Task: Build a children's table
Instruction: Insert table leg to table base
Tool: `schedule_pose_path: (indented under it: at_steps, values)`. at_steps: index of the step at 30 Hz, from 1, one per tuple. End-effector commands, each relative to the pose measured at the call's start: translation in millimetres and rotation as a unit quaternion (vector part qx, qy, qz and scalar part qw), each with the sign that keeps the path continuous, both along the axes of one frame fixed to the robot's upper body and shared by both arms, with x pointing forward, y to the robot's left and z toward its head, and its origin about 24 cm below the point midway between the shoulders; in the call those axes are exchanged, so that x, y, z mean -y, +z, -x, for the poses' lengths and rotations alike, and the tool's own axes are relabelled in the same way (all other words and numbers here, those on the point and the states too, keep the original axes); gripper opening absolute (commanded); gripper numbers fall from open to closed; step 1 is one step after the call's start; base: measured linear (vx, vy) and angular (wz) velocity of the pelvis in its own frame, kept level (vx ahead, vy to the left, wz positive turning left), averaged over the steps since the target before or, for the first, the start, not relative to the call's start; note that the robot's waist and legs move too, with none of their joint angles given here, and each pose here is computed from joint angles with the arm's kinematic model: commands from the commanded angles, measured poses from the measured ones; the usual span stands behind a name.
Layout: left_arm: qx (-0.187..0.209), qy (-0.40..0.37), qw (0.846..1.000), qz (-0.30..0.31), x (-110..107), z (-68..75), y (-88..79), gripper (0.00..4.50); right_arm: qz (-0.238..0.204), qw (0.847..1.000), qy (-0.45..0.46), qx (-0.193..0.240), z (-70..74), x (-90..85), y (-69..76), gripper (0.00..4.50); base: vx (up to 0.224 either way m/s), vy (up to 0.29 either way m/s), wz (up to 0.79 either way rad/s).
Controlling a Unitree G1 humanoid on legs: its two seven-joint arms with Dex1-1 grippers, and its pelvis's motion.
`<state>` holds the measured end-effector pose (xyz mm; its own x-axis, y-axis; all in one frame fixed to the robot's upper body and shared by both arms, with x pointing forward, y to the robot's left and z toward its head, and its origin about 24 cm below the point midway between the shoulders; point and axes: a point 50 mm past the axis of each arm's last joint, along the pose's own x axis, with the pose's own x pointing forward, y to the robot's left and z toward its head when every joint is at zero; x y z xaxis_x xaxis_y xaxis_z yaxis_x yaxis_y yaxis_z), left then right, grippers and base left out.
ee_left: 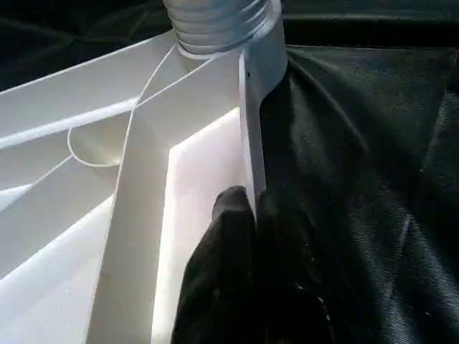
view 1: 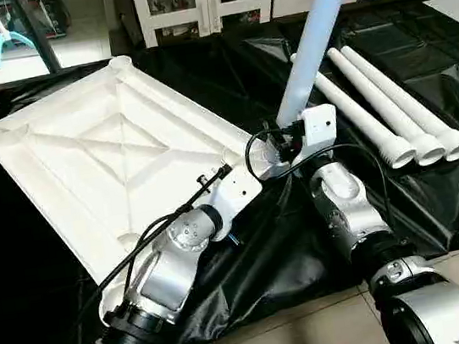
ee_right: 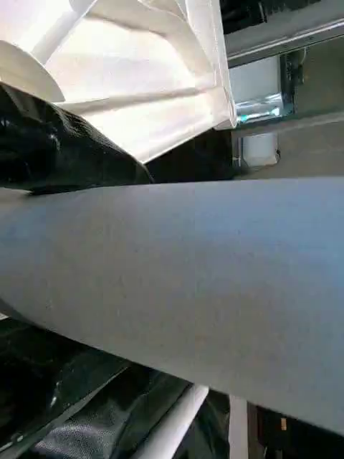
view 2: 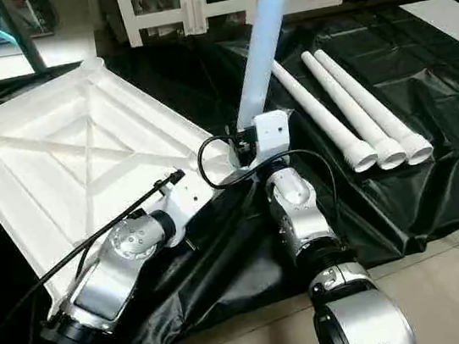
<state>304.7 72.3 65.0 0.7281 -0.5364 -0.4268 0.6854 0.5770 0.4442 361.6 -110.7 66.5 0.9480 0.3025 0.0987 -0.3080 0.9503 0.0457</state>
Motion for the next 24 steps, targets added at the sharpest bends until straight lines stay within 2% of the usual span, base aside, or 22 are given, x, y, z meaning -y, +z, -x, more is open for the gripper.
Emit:
schedule_pose_path:
  at_steps: [1,5,15,20,24]
  values:
    - [0.031,0.008,0.999,-0.015,-12,-4.6,9.6,0.00,0.021,0.994,0.001,-0.109,18.0,16.7,-50.0,1.86,0.000,0.000,0.00]
    - [0.023,-0.023,0.999,-0.021,-11,0.2,7.5,0.00,0.019,0.994,0.044,-0.101,15.8,16.3,-43.5,1.86,0.000,0.000,0.00]
    - [0.014,-0.041,0.999,-0.020,-12,2.7,5.6,0.00,0.019,0.993,0.052,-0.109,11.0,29.1,-39.4,1.86,0.000,0.000,0.00]
    - [0.012,-0.050,0.998,-0.021,-11,3.3,5.7,0.00,0.033,0.992,0.067,-0.102,9.8,29.1,-36.3,1.86,0.000,0.000,0.00]
    - [0.000,-0.096,0.995,-0.020,-10,11.2,4.3,0.00,0.039,0.989,0.112,-0.088,8.8,27.2,-28.8,1.86,0.000,0.000,0.00]
